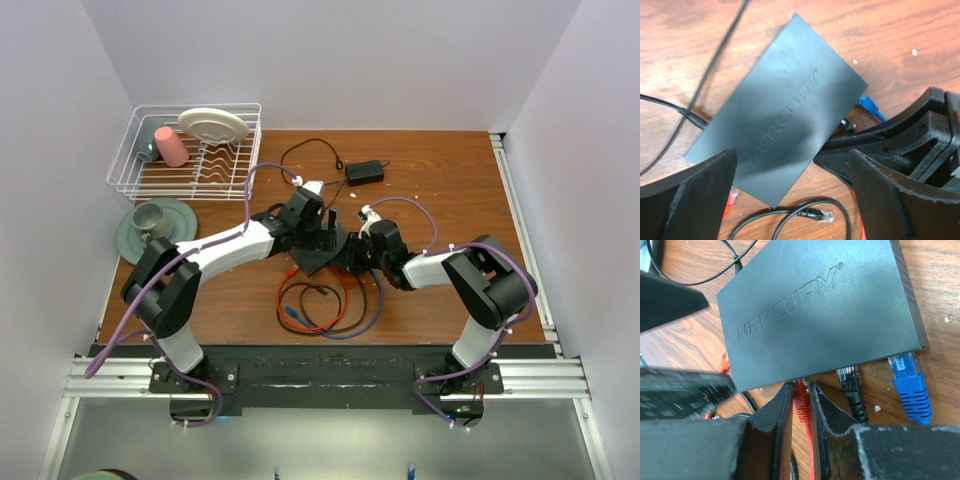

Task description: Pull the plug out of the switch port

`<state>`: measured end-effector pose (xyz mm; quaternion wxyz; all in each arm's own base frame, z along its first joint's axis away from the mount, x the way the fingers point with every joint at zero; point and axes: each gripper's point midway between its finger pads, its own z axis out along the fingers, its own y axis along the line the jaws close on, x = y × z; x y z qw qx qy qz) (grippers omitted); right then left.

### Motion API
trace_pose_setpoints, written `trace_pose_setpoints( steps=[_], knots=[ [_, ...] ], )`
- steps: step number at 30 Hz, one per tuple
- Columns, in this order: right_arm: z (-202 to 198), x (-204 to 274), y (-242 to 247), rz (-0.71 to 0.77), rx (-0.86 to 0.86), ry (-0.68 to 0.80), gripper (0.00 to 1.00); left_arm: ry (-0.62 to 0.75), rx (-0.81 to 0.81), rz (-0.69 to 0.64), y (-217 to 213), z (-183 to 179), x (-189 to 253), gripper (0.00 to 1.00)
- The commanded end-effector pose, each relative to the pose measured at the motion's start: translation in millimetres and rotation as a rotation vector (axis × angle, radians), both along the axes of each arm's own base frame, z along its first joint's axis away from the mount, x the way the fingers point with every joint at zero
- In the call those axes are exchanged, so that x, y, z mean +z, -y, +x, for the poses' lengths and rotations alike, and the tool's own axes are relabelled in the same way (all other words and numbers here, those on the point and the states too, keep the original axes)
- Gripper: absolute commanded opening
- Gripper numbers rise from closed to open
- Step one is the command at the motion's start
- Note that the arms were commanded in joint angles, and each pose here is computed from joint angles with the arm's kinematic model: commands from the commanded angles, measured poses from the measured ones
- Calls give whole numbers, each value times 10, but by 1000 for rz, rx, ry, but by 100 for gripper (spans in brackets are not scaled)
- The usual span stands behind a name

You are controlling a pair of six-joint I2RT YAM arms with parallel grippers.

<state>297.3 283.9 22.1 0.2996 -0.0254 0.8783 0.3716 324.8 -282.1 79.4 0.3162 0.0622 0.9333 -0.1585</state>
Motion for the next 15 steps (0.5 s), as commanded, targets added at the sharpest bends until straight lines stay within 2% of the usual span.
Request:
trace_pose_setpoints(
  steps=[1,8,13,14,15],
  knots=[
    [-396,-608,320,-180,4,-182,0,57,14,56,-79,146,225,100],
    [-395,-611,303,-173,7,-181,0,77,-14,228,-369,184,303,100],
    [-407,-609,319,-175,9,-183,0,-7,-47,287,-596,265,218,100],
    [-419,-619,324,-177,11,-187,0,-10,-99,275,-564,248,197,100],
    [-429,-624,332,-182,13,-190,0,-44,-212,173,-421,136,185,100]
  ],
)
